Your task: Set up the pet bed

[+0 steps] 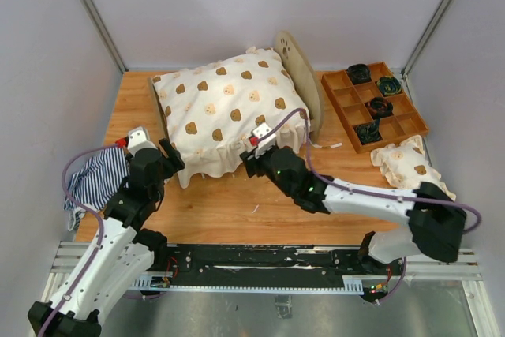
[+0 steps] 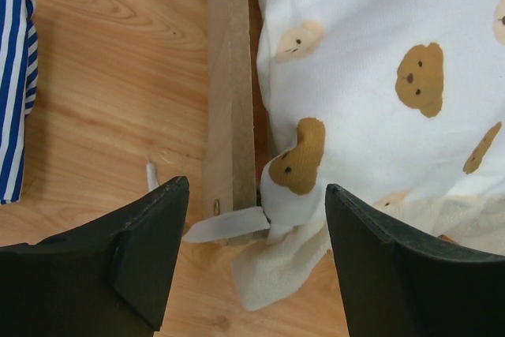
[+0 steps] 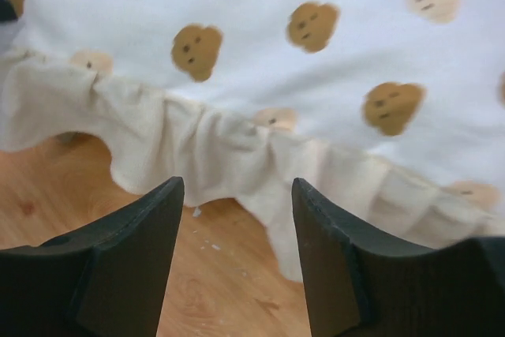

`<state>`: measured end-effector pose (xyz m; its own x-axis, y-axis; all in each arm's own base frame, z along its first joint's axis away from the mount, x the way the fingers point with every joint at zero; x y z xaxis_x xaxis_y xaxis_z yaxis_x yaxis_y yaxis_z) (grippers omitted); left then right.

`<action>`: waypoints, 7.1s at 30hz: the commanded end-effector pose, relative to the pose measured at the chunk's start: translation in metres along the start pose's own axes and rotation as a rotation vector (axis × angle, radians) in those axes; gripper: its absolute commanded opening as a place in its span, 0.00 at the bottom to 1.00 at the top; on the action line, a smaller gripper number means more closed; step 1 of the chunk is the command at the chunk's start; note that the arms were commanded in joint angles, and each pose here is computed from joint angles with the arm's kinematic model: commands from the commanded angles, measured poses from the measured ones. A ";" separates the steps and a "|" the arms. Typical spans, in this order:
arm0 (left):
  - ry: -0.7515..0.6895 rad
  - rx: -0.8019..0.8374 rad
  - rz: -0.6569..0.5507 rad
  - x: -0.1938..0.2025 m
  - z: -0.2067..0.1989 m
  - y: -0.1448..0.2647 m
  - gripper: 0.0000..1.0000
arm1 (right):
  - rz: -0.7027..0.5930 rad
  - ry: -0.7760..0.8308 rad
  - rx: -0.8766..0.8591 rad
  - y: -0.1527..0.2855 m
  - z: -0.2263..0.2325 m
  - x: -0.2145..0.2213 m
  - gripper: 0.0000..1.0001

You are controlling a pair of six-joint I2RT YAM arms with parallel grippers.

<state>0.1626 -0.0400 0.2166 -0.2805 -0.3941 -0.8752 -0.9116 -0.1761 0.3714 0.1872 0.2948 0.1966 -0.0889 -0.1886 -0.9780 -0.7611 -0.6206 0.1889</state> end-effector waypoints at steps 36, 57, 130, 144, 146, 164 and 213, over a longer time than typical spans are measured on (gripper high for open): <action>-0.040 0.220 -0.049 -0.056 -0.050 -0.007 0.74 | 0.312 -0.233 0.585 0.063 -0.212 -0.029 0.00; -0.223 0.717 0.056 -0.028 -0.141 0.003 0.61 | 0.105 -0.736 0.454 0.051 -0.107 -0.039 0.22; -0.042 0.767 -0.102 0.021 -0.237 0.035 0.00 | 0.008 0.078 0.037 0.086 -0.082 0.071 0.43; 0.033 0.786 -0.099 0.011 -0.243 0.035 0.00 | 0.044 0.194 0.191 0.065 -0.092 0.073 0.45; 0.034 0.781 -0.099 0.011 -0.242 0.034 0.00 | 0.056 0.199 0.235 0.061 -0.094 0.075 0.47; 0.027 0.763 -0.096 0.013 -0.241 0.030 0.00 | 0.118 0.346 0.478 0.036 -0.109 0.094 0.29; 0.021 0.705 -0.081 0.024 -0.236 0.009 0.00 | 0.088 0.352 0.375 0.026 -0.127 0.108 0.50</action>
<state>0.2154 -0.2654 0.2542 -0.2497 -0.3726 -0.8938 -0.8979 0.4346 0.0697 0.2230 0.1658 0.0997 -0.0289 -0.5664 -0.8236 -0.8916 -0.3579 0.2775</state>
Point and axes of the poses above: each gripper's point midway between its finger pads, its own y axis back along the fingers, its own z axis along the line the jaws close on, x = y × z, the point moved 10 cm from there along y, back along the fingers, and after that the axes turned 1 degree about y, right-handed, at the moved point
